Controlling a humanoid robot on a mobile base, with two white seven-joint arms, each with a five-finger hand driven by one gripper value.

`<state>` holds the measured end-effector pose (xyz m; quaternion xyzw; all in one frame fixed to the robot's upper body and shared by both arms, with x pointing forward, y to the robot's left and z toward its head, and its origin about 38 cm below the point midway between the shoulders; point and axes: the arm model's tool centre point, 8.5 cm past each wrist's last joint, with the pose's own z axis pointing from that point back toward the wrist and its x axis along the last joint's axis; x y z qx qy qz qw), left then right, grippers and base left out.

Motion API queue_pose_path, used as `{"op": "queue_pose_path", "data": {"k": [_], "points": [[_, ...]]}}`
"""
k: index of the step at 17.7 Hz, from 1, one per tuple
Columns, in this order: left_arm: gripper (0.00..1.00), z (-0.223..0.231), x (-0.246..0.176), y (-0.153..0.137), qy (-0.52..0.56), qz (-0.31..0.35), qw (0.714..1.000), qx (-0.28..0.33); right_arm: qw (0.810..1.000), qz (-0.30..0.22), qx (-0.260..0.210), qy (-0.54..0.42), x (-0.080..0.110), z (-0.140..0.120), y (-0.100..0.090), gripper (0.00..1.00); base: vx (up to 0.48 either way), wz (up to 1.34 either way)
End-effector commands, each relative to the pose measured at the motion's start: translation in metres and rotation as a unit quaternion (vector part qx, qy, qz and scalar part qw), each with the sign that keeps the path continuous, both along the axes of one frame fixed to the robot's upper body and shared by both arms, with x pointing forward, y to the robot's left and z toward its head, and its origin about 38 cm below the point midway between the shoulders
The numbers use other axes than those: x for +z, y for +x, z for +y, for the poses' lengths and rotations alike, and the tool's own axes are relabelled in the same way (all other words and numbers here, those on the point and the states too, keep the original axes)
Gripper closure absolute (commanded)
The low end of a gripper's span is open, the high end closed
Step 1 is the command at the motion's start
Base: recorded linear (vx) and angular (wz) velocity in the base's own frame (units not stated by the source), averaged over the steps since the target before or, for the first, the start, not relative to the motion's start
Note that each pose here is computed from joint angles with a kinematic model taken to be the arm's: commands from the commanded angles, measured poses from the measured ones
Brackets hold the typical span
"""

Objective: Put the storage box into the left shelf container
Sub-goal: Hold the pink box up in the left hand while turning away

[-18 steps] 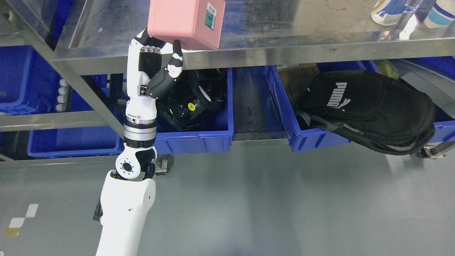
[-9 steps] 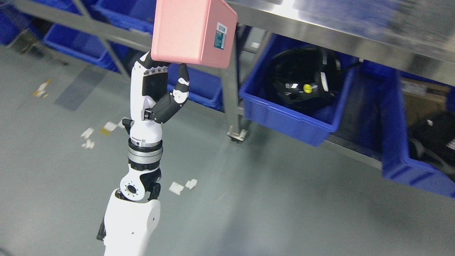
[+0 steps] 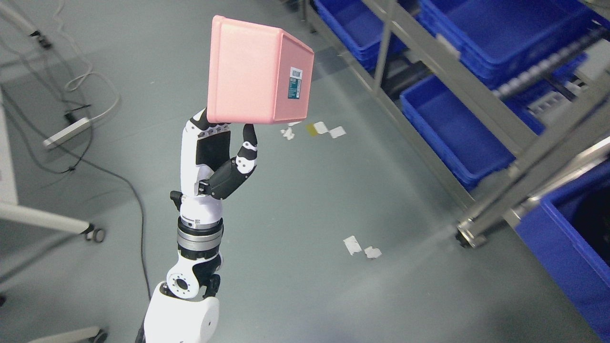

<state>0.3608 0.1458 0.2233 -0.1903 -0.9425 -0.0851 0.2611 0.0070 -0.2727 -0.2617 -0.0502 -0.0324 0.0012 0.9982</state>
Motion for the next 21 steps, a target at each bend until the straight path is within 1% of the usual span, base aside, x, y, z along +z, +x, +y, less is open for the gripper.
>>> {"op": "queue_pose_path", "data": {"k": [1, 5, 8, 14, 21], "points": [[0.97, 0.02, 0.001, -0.005, -0.001, -0.009, 1.0, 0.025, 1.0, -0.012, -0.001, -0.008, 0.001, -0.011, 0.01, 0.0, 0.183, 1.0], [0.97, 0.04, 0.004, -0.002, -0.008, -0.013, 0.998, 0.054, 1.0, -0.012, -0.001, -0.008, 0.001, -0.011, 0.01, 0.0, 0.24, 0.78], [0.97, 0.039, 0.003, -0.002, -0.008, -0.011, 0.999, 0.053, 1.0, -0.012, -0.001, -0.009, 0.001, -0.011, 0.01, 0.0, 0.279, 0.49], [0.97, 0.039, 0.003, -0.002, -0.008, -0.01, 0.999, 0.052, 1.0, -0.013, -0.001, -0.008, 0.001, -0.011, 0.011, 0.0, 0.332, 0.16], [0.97, 0.032, 0.002, -0.003, -0.006, -0.008, 0.999, 0.042, 1.0, -0.012, -0.001, -0.009, 0.001, -0.011, 0.01, 0.0, 0.407, 0.17]]}}
